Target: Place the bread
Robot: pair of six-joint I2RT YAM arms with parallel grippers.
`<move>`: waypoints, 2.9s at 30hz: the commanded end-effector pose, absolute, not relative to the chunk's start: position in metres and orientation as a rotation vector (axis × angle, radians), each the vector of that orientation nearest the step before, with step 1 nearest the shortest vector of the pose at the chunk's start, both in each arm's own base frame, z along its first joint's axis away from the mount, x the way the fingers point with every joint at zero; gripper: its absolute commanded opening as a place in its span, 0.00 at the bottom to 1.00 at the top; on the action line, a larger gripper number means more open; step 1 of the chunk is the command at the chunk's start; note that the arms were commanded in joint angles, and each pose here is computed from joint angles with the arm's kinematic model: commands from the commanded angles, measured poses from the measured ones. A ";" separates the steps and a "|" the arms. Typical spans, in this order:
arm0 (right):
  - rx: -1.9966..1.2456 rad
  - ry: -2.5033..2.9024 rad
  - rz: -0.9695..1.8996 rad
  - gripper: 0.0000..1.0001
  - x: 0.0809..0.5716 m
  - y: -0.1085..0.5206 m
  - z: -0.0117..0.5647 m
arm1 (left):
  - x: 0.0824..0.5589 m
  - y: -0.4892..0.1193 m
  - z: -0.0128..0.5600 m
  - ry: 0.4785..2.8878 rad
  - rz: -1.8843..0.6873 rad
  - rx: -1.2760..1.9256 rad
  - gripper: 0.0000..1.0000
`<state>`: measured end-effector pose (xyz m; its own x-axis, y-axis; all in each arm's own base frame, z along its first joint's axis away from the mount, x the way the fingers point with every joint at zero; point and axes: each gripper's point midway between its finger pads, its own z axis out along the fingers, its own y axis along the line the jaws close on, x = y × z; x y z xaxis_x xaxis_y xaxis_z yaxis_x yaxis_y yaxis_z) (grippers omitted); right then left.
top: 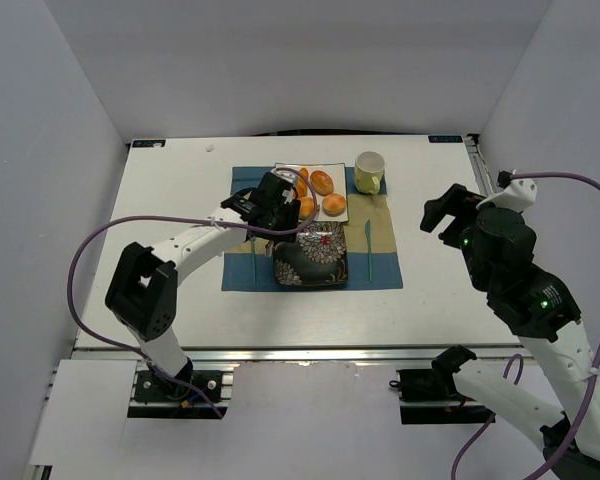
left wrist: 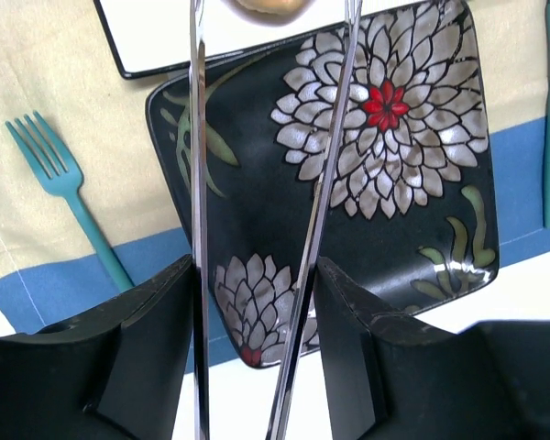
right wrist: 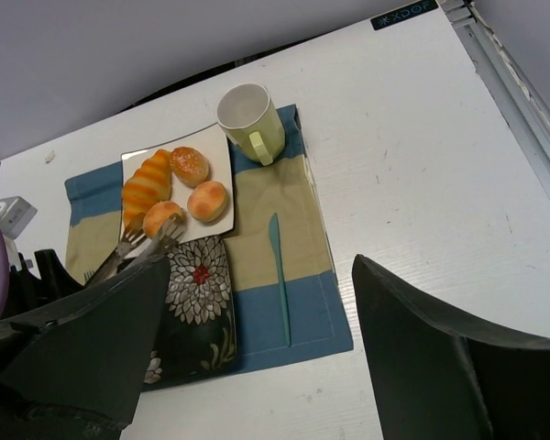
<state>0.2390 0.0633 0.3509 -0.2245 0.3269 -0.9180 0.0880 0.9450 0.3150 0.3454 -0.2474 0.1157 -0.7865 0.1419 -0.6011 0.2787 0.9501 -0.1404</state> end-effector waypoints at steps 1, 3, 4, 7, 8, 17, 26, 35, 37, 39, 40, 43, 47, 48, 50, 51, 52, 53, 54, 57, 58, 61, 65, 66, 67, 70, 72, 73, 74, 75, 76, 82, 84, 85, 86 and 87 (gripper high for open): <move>0.326 1.746 0.263 0.87 0.244 0.067 0.362 | 0.360 -0.259 0.137 2.406 -0.328 0.286 0.61; 0.325 1.745 0.269 0.87 0.244 0.068 0.362 | 0.362 -0.261 0.137 2.404 -0.333 0.287 0.60; 0.324 1.746 0.268 0.87 0.245 0.068 0.362 | 0.362 -0.261 0.135 2.407 -0.329 0.287 0.58; 0.321 1.745 0.276 0.87 0.244 0.069 0.363 | 0.364 -0.261 0.137 2.401 -0.326 0.281 0.53; 0.319 1.748 0.277 0.87 0.245 0.070 0.362 | 0.364 -0.261 0.138 2.400 -0.324 0.280 0.48; 0.324 1.739 0.295 0.86 0.240 0.068 0.367 | 0.359 -0.250 0.201 2.304 -0.341 0.236 0.39; 0.316 1.732 0.301 0.86 0.235 0.066 0.365 | 0.310 -0.256 0.222 2.231 -0.561 0.219 0.40; 0.316 1.735 0.313 0.86 0.233 0.066 0.362 | 0.263 -0.283 0.179 2.270 -0.590 0.300 0.40; 0.314 1.738 0.313 0.86 0.233 0.067 0.361 | 0.260 -0.287 0.172 2.277 -0.595 0.301 0.40; 0.315 1.738 0.312 0.86 0.233 0.066 0.360 | 0.257 -0.290 0.164 2.288 -0.584 0.311 0.40; 0.315 1.739 0.311 0.86 0.233 0.066 0.359 | 0.256 -0.291 0.158 2.302 -0.568 0.314 0.40; 0.309 1.744 0.315 0.86 0.233 0.068 0.358 | 0.253 -0.292 0.150 2.318 -0.538 0.324 0.41; 0.310 1.744 0.317 0.86 0.233 0.068 0.357 | 0.251 -0.290 0.144 2.332 -0.499 0.323 0.42; 0.310 1.745 0.316 0.86 0.233 0.068 0.357 | 0.251 -0.288 0.142 2.337 -0.489 0.322 0.42; 0.306 1.744 0.322 0.86 0.233 0.069 0.357 | 0.250 -0.285 0.139 2.346 -0.463 0.320 0.43; 0.306 1.746 0.322 0.86 0.233 0.069 0.356 | 0.251 -0.283 0.138 2.350 -0.454 0.318 0.43; 0.305 1.746 0.323 0.86 0.233 0.070 0.356 | 0.251 -0.281 0.137 2.350 -0.438 0.319 0.43; 0.304 1.748 0.322 0.86 0.234 0.070 0.355 | 0.251 -0.280 0.136 2.354 -0.426 0.317 0.43; 0.306 1.746 0.322 0.86 0.233 0.069 0.356 | 0.251 -0.279 0.135 2.358 -0.417 0.318 0.43; 0.304 1.749 0.324 0.86 0.234 0.071 0.355 | 0.252 -0.276 0.134 2.359 -0.399 0.311 0.45; 0.306 1.746 0.326 0.86 0.234 0.070 0.355 | 0.251 -0.275 0.134 2.362 -0.397 0.310 0.46; 0.305 1.748 0.325 0.86 0.234 0.071 0.355 | 0.249 -0.274 0.134 2.369 -0.396 0.312 0.59; 0.302 1.750 0.331 0.86 0.235 0.072 0.354 | 0.248 -0.273 0.132 2.372 -0.397 0.314 0.69; 0.300 1.751 0.331 0.86 0.235 0.073 0.354 | 0.248 -0.274 0.134 2.368 -0.400 0.312 0.69; 0.300 1.754 0.330 0.86 0.235 0.073 0.353 | 0.248 -0.273 0.134 2.368 -0.399 0.310 0.69; 0.302 1.751 0.332 0.86 0.235 0.073 0.353 | 0.248 -0.271 0.139 2.363 -0.398 0.304 0.69; 0.301 1.754 0.331 0.86 0.235 0.073 0.352 | 0.248 -0.270 0.146 2.355 -0.393 0.300 0.69; 0.300 1.757 0.329 0.86 0.235 0.073 0.351 | 0.249 -0.269 0.148 2.352 -0.389 0.299 0.68; 0.301 1.755 0.330 0.86 0.235 0.073 0.351 | 0.248 -0.267 0.152 2.350 -0.385 0.299 0.68; 0.302 1.756 0.330 0.86 0.236 0.073 0.350 | 0.249 -0.267 0.156 2.344 -0.382 0.303 0.68; 0.303 1.758 0.330 0.86 0.236 0.073 0.350 | 0.252 -0.270 0.167 2.322 -0.395 0.297 0.67; 0.325 1.749 0.342 0.86 0.240 0.075 0.349 | 0.268 -0.291 0.192 2.281 -0.405 0.370 0.66; 0.322 1.744 0.354 0.86 0.242 0.079 0.349 | 0.277 -0.297 0.189 2.288 -0.364 0.400 0.65; 0.320 1.752 0.349 0.86 0.244 0.080 0.348 | 0.282 -0.300 0.190 2.284 -0.357 0.404 0.65; 0.318 1.755 0.346 0.86 0.246 0.081 0.347 | 0.290 -0.306 0.201 2.261 -0.361 0.399 0.65; 0.317 1.750 0.349 0.86 0.247 0.082 0.350 | 0.294 -0.311 0.192 2.278 -0.331 0.428 0.65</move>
